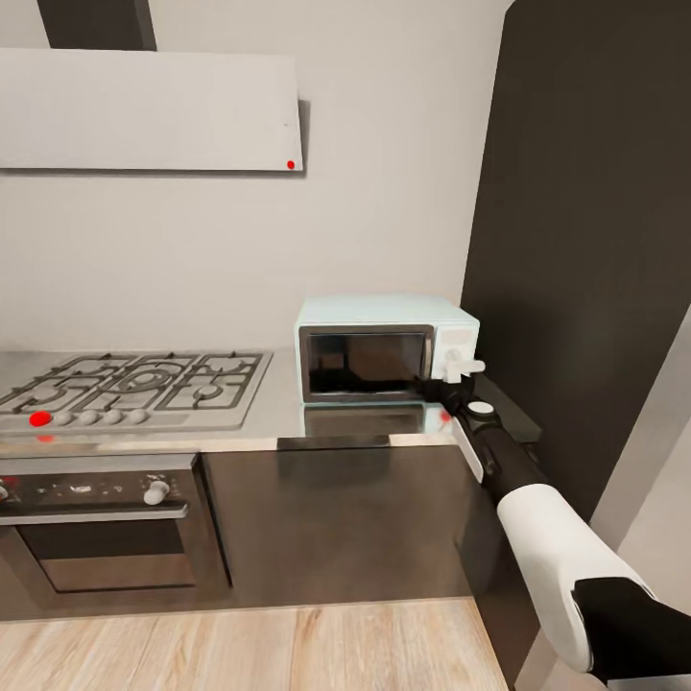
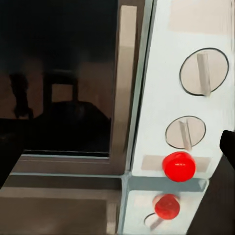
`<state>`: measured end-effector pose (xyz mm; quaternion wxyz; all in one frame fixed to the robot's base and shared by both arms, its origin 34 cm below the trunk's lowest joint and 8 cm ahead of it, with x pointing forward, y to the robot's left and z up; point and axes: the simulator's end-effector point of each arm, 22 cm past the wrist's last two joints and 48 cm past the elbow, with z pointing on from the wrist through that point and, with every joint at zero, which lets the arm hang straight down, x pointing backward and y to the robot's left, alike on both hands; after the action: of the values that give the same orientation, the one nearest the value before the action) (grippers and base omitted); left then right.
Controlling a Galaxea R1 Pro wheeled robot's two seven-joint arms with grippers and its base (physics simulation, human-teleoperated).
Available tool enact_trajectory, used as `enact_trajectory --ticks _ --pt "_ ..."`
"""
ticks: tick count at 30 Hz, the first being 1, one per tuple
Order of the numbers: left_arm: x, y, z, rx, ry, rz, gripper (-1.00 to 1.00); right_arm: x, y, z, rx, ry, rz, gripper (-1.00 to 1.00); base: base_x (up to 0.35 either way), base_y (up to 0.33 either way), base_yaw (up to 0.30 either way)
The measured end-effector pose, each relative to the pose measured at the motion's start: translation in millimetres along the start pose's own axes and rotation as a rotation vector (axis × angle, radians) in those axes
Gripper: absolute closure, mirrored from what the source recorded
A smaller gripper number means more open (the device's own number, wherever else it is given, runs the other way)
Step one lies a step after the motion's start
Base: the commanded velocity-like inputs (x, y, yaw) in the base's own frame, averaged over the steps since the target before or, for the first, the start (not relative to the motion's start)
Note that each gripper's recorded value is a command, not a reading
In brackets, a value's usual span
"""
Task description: In the kitchen, take the popcorn bag from the countertop, put it into the microwave, and heat it until the popcorn is cooked so the cooked popcorn ends up inside the bag.
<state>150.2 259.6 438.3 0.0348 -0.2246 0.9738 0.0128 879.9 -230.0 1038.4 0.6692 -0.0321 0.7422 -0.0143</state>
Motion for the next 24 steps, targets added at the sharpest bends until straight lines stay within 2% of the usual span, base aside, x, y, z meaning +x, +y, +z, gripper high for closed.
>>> enact_trajectory --ticks 4,13,24 --pt "0.0 0.1 0.0 0.000 0.000 0.000 -1.00 0.8 -2.6 0.0 0.004 0.001 -0.001 -1.00 0.041 0.000 0.000" --pt "-0.1 0.2 -0.1 0.000 -0.001 0.000 -1.00 -3.7 -2.2 -0.3 0.004 -0.018 0.002 -1.00 0.255 0.000 0.000" --pt "-0.3 0.1 0.0 0.000 -0.001 0.000 -1.00 -1.3 -1.3 0.5 0.004 -0.018 0.003 -1.00 0.031 0.000 0.000"
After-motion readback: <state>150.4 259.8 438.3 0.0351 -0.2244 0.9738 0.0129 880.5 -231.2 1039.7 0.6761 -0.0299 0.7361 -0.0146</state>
